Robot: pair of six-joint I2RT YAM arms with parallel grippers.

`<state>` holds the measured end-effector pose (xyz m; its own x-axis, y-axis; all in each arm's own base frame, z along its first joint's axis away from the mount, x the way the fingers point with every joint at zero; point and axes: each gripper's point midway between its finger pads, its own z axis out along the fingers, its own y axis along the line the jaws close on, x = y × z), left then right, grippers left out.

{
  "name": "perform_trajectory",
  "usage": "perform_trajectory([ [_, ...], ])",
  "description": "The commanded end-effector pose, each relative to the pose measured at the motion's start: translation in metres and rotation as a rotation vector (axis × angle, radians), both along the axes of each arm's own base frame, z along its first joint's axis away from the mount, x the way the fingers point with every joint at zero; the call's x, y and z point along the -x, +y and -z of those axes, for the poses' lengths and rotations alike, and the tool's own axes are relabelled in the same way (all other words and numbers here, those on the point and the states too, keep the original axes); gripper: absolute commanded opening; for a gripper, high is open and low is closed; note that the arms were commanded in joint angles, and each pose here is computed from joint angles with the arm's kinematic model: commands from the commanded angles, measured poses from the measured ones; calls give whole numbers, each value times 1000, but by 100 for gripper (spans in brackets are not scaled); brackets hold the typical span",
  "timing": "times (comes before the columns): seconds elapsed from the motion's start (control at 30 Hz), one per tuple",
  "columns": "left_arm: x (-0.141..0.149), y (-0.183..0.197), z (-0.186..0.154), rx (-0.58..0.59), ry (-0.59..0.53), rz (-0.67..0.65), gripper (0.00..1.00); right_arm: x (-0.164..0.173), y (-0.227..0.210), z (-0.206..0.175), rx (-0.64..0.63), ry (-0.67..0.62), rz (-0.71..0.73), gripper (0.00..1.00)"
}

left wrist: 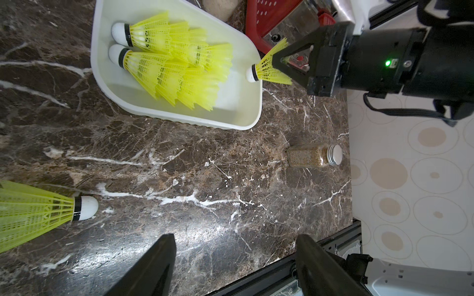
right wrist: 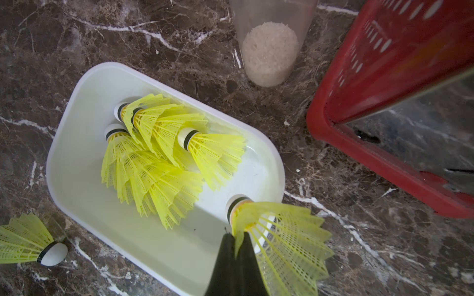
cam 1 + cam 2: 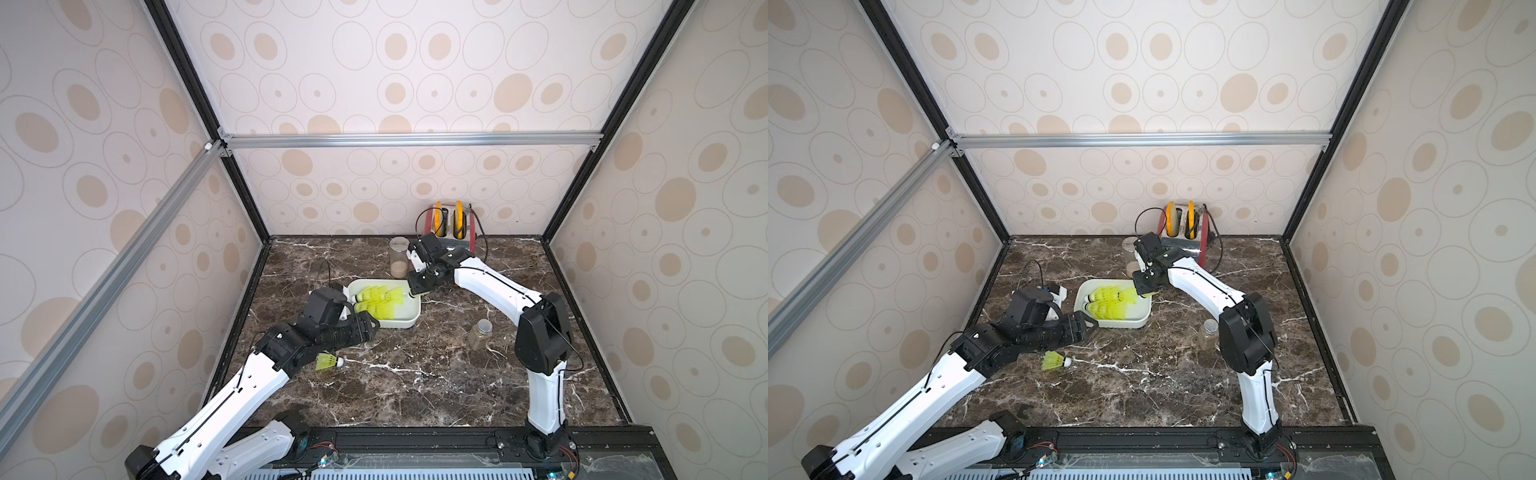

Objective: Put the shuttlecocks into the storage box
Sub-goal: Place the shuttlecock in the storage box.

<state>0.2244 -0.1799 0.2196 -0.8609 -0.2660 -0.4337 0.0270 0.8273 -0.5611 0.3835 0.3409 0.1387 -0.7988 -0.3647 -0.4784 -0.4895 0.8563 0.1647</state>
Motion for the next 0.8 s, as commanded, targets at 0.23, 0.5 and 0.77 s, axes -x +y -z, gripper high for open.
perform_trajectory([
  [0.23,-15,-7,-18,13,-68,-3,76,-12,25,12,-45,35,19,0],
  [0.5,-26,-16,-10,63,-69,-32,76,-10,41,21,-114,85,17,0],
  [0.77,-27,-17,-6,68,-69,-31,76,-8,50,24,-313,151,81,0],
])
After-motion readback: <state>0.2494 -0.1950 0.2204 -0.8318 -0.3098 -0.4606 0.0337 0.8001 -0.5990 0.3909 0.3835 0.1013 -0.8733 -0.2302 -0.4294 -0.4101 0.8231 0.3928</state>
